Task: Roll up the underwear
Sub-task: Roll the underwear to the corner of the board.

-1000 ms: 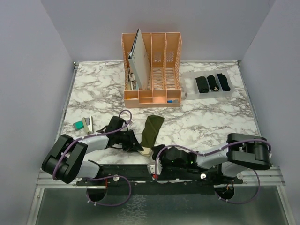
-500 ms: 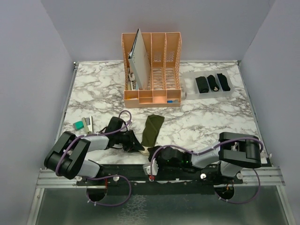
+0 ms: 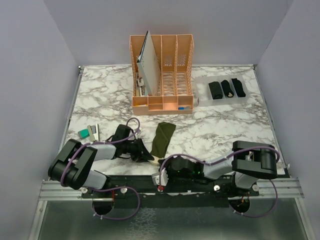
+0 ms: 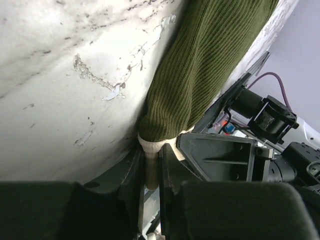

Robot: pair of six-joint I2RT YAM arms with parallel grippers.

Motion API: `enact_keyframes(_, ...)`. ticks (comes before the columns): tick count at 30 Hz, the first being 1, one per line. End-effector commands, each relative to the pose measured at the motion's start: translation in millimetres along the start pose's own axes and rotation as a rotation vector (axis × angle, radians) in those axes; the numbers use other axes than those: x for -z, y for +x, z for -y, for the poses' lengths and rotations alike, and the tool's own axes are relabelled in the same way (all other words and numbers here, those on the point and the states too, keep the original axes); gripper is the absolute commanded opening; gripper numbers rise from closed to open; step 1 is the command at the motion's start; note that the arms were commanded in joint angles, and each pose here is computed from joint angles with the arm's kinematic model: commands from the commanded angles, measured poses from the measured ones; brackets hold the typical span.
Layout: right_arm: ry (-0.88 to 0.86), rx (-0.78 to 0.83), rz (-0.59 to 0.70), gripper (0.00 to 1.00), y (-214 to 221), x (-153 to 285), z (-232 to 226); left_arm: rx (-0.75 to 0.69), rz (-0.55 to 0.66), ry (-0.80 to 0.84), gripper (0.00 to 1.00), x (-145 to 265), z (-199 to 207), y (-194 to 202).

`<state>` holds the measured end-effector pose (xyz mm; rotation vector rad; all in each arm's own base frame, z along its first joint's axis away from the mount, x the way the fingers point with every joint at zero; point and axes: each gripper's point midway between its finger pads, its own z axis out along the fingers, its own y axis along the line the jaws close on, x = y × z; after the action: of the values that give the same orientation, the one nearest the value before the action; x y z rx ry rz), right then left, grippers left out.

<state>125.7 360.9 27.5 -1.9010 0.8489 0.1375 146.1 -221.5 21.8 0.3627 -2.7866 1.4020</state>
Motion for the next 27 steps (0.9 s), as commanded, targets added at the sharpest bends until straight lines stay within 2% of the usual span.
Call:
enact_keyframes(1,0.029,-0.174,0.034,0.01,-9,-2,4,-0.001,0.036,-0.046,0.23,2,-15,-1)
enact_keyframes(5,0.079,-0.401,0.130,0.01,-17,7,14,-0.018,0.104,-0.066,0.66,10,-14,-6)
enact_keyframes(9,0.106,-0.563,0.174,0.00,-19,12,11,-0.025,0.185,-0.081,0.85,19,-11,-13)
enact_keyframes(13,0.144,-0.711,0.203,0.01,-15,18,6,-0.036,0.252,-0.087,0.91,27,-10,-18)
enact_keyframes(23,0.277,-1.112,0.284,0.01,-2,39,10,-0.119,0.332,0.002,0.93,40,12,-22)
enact_keyframes(27,0.325,-1.242,0.267,0.00,11,46,5,-0.156,0.353,0.041,0.93,44,22,-24)
